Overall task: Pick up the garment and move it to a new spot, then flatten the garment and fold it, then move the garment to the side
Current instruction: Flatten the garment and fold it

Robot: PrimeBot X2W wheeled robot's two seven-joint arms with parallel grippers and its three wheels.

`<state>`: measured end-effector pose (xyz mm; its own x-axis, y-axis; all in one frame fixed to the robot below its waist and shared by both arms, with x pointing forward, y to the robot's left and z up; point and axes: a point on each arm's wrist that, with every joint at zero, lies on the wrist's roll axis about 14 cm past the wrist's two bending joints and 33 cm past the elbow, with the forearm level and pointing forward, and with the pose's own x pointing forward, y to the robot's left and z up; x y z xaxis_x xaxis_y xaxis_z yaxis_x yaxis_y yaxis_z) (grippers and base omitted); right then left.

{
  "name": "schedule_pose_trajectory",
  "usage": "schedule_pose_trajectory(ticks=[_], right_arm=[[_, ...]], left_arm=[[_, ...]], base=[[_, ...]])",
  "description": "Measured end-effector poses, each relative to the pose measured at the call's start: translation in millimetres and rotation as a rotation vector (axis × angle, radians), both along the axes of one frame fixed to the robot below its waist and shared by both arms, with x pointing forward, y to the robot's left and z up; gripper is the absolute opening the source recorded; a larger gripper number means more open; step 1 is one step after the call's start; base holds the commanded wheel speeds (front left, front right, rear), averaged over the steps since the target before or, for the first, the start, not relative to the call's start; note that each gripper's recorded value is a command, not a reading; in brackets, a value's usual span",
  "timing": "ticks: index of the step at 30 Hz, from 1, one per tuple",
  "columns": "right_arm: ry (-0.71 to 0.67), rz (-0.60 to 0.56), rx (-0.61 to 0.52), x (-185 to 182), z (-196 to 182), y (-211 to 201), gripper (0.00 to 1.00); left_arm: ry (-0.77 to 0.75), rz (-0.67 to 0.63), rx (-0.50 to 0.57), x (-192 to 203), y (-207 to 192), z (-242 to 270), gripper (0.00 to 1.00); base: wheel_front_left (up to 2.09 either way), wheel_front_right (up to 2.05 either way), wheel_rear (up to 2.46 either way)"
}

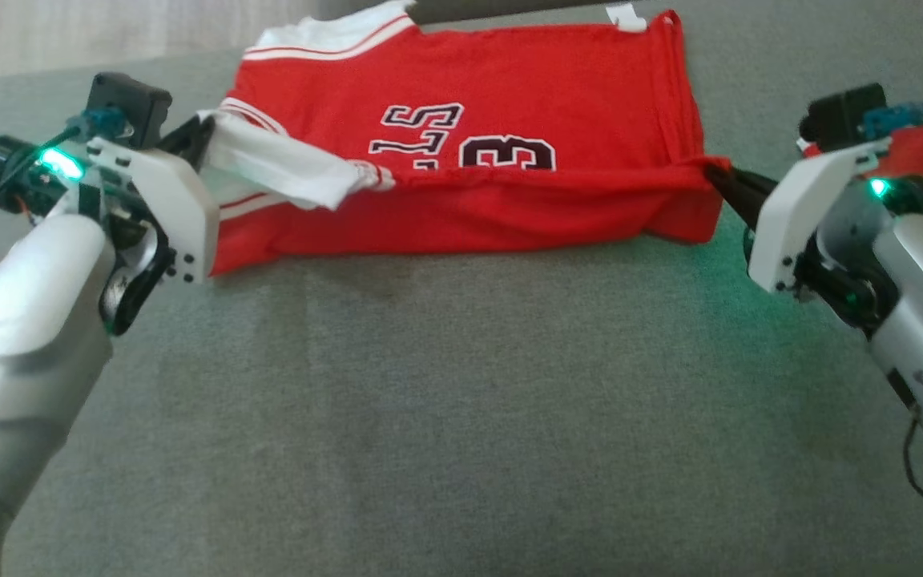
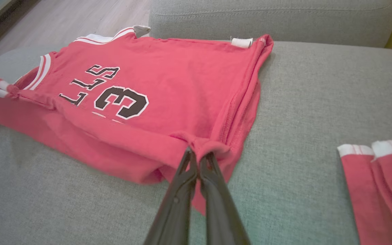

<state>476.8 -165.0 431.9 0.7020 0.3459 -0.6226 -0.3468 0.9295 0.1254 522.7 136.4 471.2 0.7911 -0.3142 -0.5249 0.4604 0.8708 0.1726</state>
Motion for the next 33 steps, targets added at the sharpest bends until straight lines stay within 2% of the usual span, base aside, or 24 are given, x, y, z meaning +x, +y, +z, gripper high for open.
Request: schedule_pose_trajectory(ticks=[6,7,8,9,10,11,13,17,20,22,28,31,33], right_arm=[[-0.019,-0.009,-0.005,12,-2,0,0.0],[-0.022,-0.013,-0.008,14,-4,-1,0.0],[-0.035,-0.02,-0.012,16,-4,-3,0.0],[-0.061,-0.029,-0.017,20,-4,-6,0.96],[-0.069,-0.049,-0.007,24,-3,-8,1.0],[-0.079,-0.062,0.001,27,-3,-9,1.0],[-0.122,-0.094,0.041,35,3,-8,1.0],[-0.328,-0.183,0.15,60,43,-12,1.0],[-0.507,-0.232,0.218,70,80,-16,1.0],[-0.57,-0.244,0.232,70,95,-18,1.0],[-0.698,-0.314,0.318,59,130,-21,1.0],[-0.793,-0.338,0.293,44,144,-27,1.0],[-0.815,-0.399,0.308,28,138,-31,1.0]], left_arm=[[-0.004,-0.001,-0.004,19,-12,-12,0.0],[-0.002,-0.006,-0.01,20,-16,-14,0.05],[0.001,-0.008,-0.016,22,-19,-16,0.27],[0.001,-0.006,-0.026,23,-22,-18,0.45],[-0.003,0.006,-0.04,25,-23,-19,0.96],[-0.015,0.03,-0.062,28,-23,-18,1.0],[-0.059,0.066,-0.084,36,-20,-12,1.0],[-0.206,0.122,-0.14,53,-14,22,1.0],[-0.317,0.159,-0.254,55,-21,52,1.0],[-0.407,0.178,-0.324,52,-23,74,1.0],[-0.55,0.269,-0.471,22,-16,111,1.0],[-0.675,0.309,-0.488,-4,-11,135,1.0],[-0.682,0.339,-0.508,-26,-9,127,1.0]], base=[[0.0,0.0,0.0],[0.0,0.0,0.0],[0.0,0.0,0.0],[0.0,0.0,0.0],[0.0,0.0,0.0],[0.0,0.0,0.0],[0.0,0.0,0.0],[0.0,0.0,0.0],[0.0,0.0,0.0],[0.0,0.0,0.0],[0.0,0.0,0.0],[0.0,0.0,0.0],[0.0,0.0,0.0]])
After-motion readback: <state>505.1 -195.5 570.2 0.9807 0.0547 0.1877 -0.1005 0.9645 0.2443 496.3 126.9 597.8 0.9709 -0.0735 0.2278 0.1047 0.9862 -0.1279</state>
